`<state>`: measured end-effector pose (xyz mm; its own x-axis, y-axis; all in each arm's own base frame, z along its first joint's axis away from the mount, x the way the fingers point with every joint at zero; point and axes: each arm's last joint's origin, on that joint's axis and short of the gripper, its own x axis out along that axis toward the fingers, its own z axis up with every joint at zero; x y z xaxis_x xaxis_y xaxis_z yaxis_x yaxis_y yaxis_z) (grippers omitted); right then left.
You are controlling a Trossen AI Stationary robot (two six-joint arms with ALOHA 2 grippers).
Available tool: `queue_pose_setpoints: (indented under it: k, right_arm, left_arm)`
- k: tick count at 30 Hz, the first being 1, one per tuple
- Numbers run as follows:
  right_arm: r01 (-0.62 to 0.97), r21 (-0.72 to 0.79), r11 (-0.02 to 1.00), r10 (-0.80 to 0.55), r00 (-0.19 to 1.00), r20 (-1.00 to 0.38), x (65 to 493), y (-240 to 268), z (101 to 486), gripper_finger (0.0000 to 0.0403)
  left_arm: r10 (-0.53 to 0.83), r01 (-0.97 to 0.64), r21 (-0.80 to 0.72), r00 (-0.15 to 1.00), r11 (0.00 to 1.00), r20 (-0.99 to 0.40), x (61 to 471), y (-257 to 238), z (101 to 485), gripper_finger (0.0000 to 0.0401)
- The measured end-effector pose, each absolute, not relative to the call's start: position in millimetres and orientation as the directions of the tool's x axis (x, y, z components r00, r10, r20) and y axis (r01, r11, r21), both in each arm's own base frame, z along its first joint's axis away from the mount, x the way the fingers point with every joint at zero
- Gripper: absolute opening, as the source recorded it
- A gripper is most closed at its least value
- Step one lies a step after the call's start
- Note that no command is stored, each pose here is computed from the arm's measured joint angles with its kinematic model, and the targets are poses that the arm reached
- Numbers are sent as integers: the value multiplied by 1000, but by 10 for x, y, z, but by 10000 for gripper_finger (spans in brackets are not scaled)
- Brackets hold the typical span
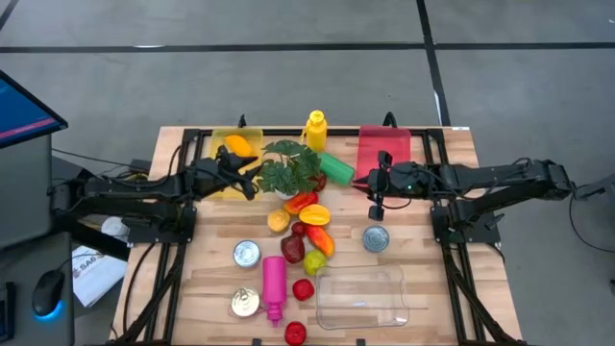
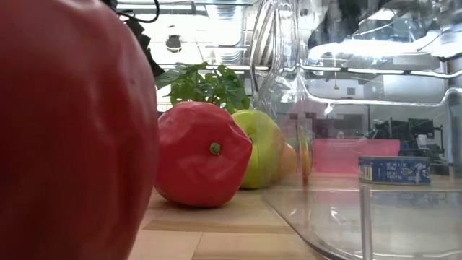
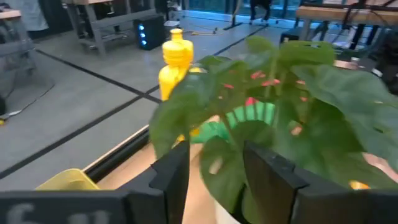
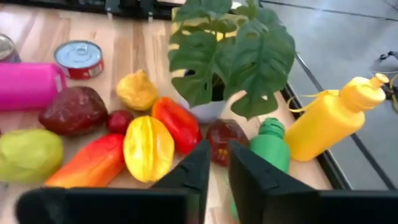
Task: Pick & Place Food Item
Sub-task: Put the yellow water bottle into the pink bin
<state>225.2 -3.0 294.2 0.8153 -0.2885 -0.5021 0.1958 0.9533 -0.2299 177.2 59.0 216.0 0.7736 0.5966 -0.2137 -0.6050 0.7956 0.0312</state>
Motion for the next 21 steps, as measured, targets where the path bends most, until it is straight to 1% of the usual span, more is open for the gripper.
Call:
queue_pose_setpoints:
  k: [3, 6, 8, 13, 21]
  right_arm:
    - [201, -261, 944, -311, 804, -507, 2249, -94, 2928, 20]
    - [226, -290, 930, -346, 805, -482, 2258, -194, 2954, 5]
    - [222, -293, 930, -340, 821, -459, 2269, -273, 2981, 2]
    - [188, -249, 950, -277, 875, -397, 2279, -496, 3050, 2]
    - [268, -223, 937, -330, 888, -321, 2197, -876, 3123, 1]
  left_arm:
    - [582, -589, 25, 788, 808, -200, 1763, 549, 2168, 121]
    - [574, -581, 21, 797, 813, -189, 1728, 522, 2163, 109]
    - [575, -582, 15, 799, 813, -173, 1697, 515, 2170, 103]
    - [577, -583, 5, 803, 812, -150, 1616, 497, 2160, 93]
    - [578, -583, 1, 804, 812, -141, 1552, 482, 2111, 90]
